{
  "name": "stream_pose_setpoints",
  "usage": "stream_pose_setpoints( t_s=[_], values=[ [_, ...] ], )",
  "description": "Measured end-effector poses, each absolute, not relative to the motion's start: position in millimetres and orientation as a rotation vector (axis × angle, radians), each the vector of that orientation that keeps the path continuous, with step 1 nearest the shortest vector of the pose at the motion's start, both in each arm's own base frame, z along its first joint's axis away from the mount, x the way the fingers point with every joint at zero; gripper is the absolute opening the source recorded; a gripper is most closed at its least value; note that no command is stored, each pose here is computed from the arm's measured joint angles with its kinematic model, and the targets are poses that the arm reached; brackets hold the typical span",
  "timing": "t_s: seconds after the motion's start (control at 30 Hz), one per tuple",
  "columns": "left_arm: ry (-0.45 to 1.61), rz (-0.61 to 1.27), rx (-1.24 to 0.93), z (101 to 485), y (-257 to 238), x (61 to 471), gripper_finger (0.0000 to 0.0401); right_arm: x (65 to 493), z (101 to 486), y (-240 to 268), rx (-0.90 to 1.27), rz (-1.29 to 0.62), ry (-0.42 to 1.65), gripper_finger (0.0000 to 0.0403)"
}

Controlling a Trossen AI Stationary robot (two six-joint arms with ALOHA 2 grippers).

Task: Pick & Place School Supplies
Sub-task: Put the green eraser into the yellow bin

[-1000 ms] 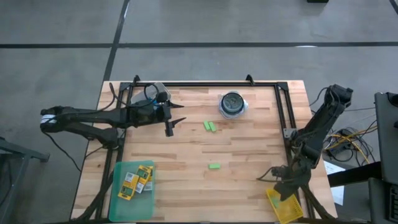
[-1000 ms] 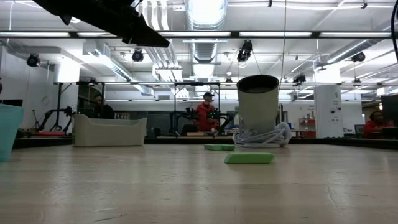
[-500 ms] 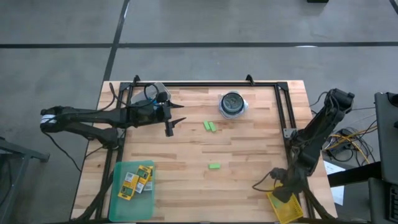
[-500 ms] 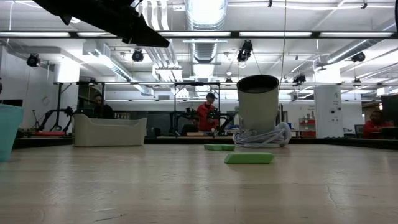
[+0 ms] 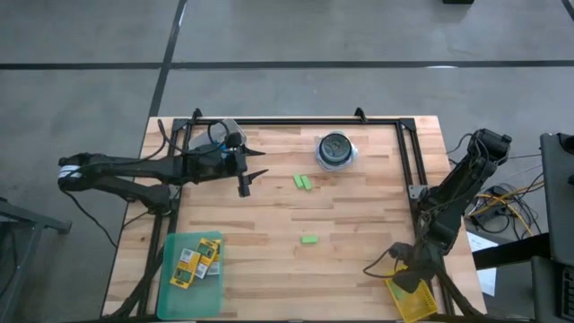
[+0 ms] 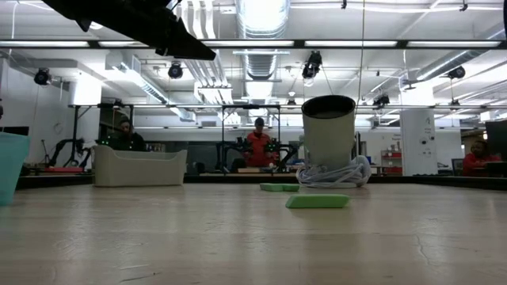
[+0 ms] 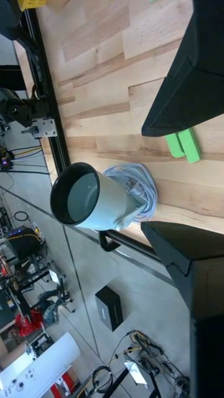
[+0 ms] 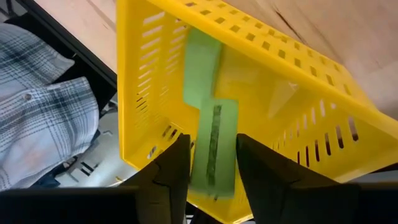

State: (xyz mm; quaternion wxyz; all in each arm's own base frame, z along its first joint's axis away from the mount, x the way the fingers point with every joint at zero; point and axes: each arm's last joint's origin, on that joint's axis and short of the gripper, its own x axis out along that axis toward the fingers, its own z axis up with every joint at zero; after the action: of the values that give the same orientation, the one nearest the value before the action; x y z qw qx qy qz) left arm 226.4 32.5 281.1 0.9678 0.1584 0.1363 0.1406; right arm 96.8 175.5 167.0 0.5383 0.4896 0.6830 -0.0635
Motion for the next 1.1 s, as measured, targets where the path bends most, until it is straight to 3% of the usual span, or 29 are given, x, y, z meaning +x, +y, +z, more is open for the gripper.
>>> stream_pose_setpoints(
  t_s=[0.4, 0.87, 0.97, 1.1],
  values=[
    [0.275, 0.284, 0.32, 281, 33, 226, 0.0241, 97, 168, 175, 1.169, -0.142, 1.623, 0.0184],
    [0.276, 0.284, 0.32, 281, 33, 226, 0.0241, 97, 196, 167, 1.265, 0.023, 1.613, 0.0164],
    [0.275, 0.284, 0.32, 281, 33, 226, 0.0241, 100, 201, 161, 1.256, 0.078, 1.538, 0.0161],
    [0.276, 0.284, 0.32, 281, 32, 226, 0.0241, 109, 206, 151, 1.154, 0.134, 1.271, 0.016]
  ],
)
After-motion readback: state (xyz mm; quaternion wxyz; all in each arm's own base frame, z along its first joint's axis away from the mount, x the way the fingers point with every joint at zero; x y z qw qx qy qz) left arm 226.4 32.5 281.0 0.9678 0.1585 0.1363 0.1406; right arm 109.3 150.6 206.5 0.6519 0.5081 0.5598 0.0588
